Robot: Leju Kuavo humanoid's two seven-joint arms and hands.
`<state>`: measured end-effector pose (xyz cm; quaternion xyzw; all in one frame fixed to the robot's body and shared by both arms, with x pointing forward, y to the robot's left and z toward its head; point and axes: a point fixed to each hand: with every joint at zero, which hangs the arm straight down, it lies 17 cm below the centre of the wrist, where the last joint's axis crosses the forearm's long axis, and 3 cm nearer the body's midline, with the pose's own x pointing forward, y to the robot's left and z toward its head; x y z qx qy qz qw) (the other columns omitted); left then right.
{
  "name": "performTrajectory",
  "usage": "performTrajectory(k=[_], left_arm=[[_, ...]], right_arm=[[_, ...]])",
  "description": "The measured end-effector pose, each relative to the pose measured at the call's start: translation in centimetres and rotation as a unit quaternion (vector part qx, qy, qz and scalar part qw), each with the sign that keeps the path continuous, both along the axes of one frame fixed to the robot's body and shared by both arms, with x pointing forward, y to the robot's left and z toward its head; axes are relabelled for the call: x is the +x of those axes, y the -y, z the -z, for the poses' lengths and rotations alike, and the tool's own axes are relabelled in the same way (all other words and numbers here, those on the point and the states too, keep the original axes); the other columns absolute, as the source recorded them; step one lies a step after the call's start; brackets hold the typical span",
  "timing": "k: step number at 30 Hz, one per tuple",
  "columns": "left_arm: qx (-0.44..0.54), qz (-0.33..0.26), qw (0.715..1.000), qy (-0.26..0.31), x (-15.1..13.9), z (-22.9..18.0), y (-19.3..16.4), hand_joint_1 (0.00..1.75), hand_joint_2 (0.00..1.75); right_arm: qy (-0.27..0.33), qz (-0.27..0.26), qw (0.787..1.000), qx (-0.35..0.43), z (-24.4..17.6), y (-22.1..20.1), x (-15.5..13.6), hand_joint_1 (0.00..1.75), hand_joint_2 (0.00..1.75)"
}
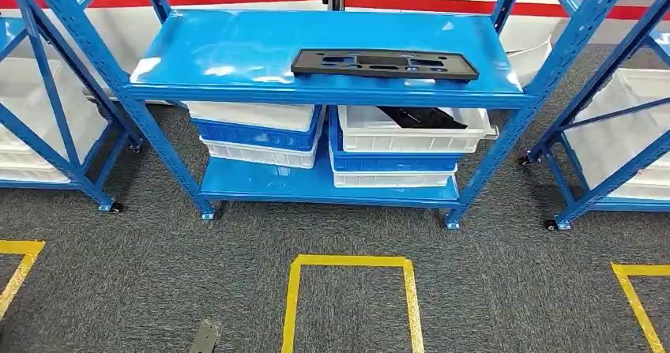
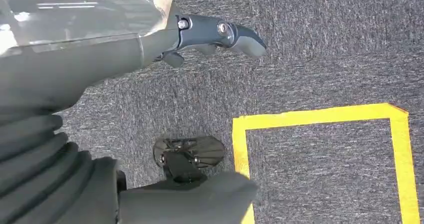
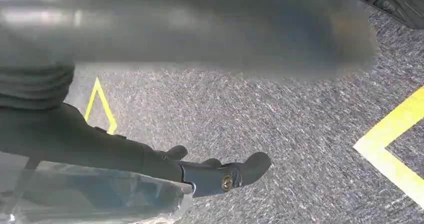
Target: Take the parts from the cabinet and place them on the table.
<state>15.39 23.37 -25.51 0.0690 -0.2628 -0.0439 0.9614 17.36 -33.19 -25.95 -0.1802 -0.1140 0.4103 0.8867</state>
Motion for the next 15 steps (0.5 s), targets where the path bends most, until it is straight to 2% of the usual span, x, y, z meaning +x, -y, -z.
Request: performTrajectory(k=[11, 15], left_arm=[[-0.006, -0.003, 1.000, -0.001, 0.0, 0.0, 0.2, 0.00, 1.75], [-0.013, -0.005, 1.000, -0.019, -1.4, 0.4, 0.2, 0.00, 1.75]], right_arm=[[-0.005, 0.005, 1.000, -0.006, 0.1, 0.2, -0.5, 0.00, 1.75], [-0.013, 0.041, 0.999, 0.019, 0.7, -0.4, -2.4, 0.00, 1.75]])
